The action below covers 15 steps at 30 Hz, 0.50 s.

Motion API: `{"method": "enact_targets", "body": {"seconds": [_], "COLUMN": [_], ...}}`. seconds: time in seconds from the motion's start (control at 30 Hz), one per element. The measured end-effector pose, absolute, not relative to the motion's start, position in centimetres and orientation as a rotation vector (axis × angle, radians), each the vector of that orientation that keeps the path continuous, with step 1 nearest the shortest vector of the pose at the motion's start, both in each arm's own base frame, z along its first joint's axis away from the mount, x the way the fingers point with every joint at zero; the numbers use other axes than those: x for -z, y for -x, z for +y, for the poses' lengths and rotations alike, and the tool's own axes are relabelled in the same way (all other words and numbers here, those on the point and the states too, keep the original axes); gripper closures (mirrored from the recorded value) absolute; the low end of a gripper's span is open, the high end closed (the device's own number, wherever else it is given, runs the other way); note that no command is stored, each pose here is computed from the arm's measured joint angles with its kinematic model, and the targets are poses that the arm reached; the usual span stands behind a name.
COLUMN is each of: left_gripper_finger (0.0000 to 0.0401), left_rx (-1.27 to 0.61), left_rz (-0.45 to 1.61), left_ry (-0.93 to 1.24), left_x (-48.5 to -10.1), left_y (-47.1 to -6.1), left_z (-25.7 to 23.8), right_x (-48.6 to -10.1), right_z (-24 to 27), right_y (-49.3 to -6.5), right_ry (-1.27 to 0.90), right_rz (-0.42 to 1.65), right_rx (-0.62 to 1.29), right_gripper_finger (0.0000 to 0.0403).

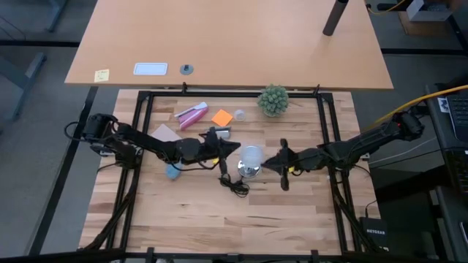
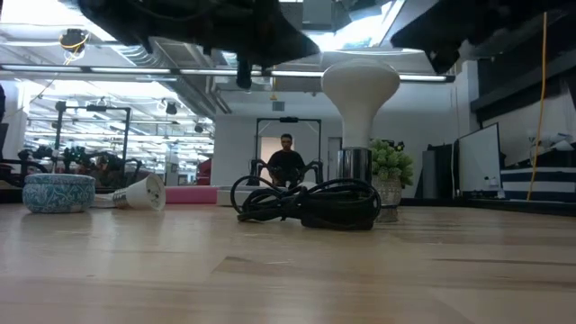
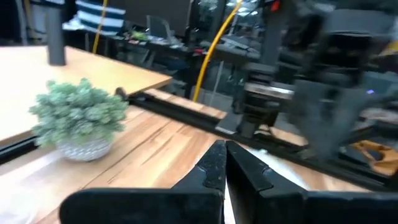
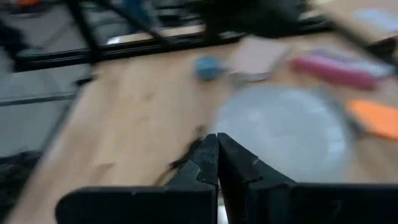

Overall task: Screw lightbulb
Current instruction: Remove the lightbulb from the lamp

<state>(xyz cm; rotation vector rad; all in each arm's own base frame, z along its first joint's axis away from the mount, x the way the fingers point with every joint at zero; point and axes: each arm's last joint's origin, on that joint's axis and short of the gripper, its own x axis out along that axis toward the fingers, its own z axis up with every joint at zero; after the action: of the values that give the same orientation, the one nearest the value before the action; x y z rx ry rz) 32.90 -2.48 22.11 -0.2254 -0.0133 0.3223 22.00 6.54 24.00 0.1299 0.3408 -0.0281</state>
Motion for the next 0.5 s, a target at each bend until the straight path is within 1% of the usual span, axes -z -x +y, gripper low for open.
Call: {"method": "enact_targets", "body": {"seconds": [0.1, 0.3, 0.5], "left_gripper_finger": [0.04, 0.04, 0.04], "left_rx": [-0.351, -0.377, -0.373], "left_rz": [0.01, 0.049, 0.052], "left_ry": [0.254, 0.287, 0.315], "left_x": [-21.8, -21.3, -21.2], "left_y": [-32.9, -32.9, -32.9], "left_z": [-1.6, -1.0, -1.2], "right_x": [-23.4, -21.9, -21.1], "right_z": [6.8, 7.1, 7.2], "right_y": [-22.3, -23.1, -23.8], "right_ry": [-0.167, -0.146, -0.138], "right_rz": [0.378, 0.441, 0.452], "right_rx": [-0.025, 0.002, 0.016], "right_gripper_finger": [0.0398, 0.0398, 0.0398]}}
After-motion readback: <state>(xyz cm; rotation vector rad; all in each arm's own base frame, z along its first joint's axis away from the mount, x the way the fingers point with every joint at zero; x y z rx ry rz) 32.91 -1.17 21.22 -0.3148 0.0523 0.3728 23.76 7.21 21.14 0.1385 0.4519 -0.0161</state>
